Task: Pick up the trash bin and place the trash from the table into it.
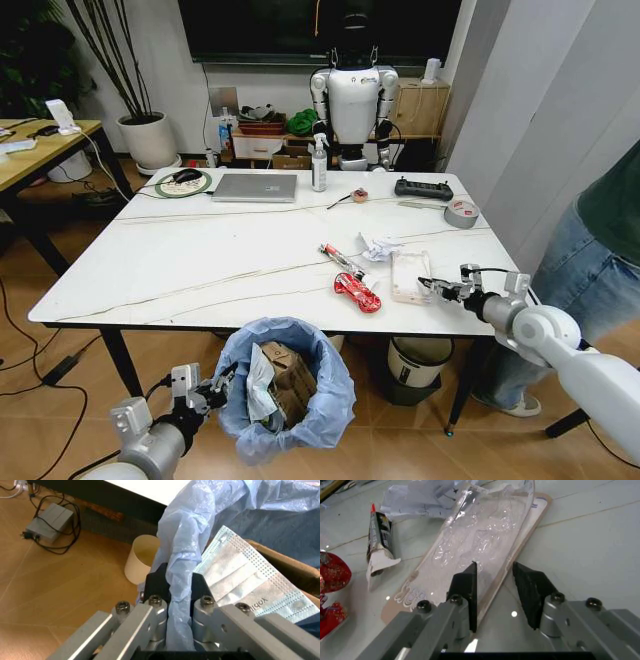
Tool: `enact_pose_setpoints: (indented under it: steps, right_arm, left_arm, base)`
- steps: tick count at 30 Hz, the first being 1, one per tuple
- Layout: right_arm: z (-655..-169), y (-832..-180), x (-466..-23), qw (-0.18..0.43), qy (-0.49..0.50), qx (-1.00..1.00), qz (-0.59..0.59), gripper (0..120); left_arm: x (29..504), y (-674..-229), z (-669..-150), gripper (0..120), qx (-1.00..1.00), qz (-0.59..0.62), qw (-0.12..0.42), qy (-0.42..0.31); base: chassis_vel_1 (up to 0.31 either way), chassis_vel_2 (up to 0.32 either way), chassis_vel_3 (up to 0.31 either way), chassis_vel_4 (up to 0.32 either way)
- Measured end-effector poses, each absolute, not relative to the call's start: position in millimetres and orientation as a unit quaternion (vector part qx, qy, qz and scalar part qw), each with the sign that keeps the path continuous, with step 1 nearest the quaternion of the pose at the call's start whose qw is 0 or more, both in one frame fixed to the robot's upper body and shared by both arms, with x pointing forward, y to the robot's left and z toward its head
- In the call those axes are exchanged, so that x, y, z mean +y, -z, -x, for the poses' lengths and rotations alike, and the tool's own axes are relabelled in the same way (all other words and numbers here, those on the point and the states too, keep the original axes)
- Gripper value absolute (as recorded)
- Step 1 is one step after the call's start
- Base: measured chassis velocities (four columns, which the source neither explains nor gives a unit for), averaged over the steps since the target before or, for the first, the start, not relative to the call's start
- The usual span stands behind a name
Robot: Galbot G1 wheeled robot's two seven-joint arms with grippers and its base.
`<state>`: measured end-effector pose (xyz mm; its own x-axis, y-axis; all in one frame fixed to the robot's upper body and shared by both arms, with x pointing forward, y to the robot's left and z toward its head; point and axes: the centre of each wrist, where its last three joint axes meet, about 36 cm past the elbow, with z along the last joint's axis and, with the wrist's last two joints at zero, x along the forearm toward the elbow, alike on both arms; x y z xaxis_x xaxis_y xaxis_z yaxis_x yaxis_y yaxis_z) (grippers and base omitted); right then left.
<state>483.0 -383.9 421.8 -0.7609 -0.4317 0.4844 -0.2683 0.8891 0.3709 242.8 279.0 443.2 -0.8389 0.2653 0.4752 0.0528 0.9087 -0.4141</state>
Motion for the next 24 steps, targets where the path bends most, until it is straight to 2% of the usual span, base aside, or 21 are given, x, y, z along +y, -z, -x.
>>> enact_pose_setpoints:
  steps: [6, 16, 24]
  right_arm:
    - [-480.7, -419.0, -375.5, 0.293, 0.134, -0.927, -0.192, 1]
    - [-481.6, -422.5, -378.9, 0.286, 0.136, -0.93, -0.188, 0]
    - [-479.3, -458.1, -390.4, 0.231, 0.118, -0.948, -0.183, 0]
  left_arm:
    - [278.7, -444.3, -242.2, 2, -0.939, 0.085, 0.27, -0.197]
    - [278.0, -444.6, -241.1, 2, -0.939, 0.084, 0.269, -0.198]
    - [274.9, -444.7, -240.8, 2, -0.939, 0.086, 0.268, -0.2]
  base:
    - [0.0, 0.0, 0.0, 0.0]
    - [0.0, 0.0, 0.0, 0.0]
    - [0.0, 0.0, 0.0, 0.0]
